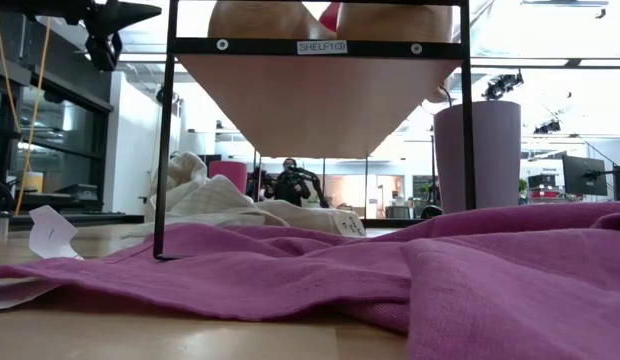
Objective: Stack small to large cups/mugs on shelf
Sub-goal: Put the red mug on the shelf
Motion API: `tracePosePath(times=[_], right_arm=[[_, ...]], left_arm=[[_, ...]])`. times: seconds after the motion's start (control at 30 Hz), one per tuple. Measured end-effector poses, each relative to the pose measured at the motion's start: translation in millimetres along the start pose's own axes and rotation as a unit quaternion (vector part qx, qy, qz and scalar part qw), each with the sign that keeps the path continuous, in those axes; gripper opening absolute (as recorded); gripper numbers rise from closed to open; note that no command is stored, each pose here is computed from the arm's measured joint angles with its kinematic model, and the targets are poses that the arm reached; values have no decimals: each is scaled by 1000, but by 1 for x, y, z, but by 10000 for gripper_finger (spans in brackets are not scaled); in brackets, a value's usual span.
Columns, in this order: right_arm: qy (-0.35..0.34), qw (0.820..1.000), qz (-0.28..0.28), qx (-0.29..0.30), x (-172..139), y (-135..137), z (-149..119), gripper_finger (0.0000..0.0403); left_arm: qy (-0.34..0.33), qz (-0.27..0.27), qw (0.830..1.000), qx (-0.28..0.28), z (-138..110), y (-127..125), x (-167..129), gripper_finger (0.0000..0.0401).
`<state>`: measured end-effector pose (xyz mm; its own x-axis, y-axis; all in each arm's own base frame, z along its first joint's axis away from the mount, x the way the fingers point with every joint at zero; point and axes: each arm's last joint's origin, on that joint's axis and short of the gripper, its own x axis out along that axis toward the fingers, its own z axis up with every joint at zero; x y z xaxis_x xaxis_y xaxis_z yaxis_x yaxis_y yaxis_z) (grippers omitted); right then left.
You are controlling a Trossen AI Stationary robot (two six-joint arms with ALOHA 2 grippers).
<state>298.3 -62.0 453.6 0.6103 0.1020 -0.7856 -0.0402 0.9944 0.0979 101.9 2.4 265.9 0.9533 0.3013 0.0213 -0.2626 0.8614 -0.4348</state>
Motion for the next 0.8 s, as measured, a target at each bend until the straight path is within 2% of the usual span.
tracePosePath(times=[0.2,0.47,0.8], right_arm=[[46,999,0,-19,18,11,11,0],[57,998,5,-41,38,25,19,0],[42,997,12,-64,60,30,29,0]], left_arm=[[11,-8,1000,4,-1,0,0,78],[16,-17,1000,9,-2,-1,0,78],[20,-29,999,9,-2,-1,0,78]])
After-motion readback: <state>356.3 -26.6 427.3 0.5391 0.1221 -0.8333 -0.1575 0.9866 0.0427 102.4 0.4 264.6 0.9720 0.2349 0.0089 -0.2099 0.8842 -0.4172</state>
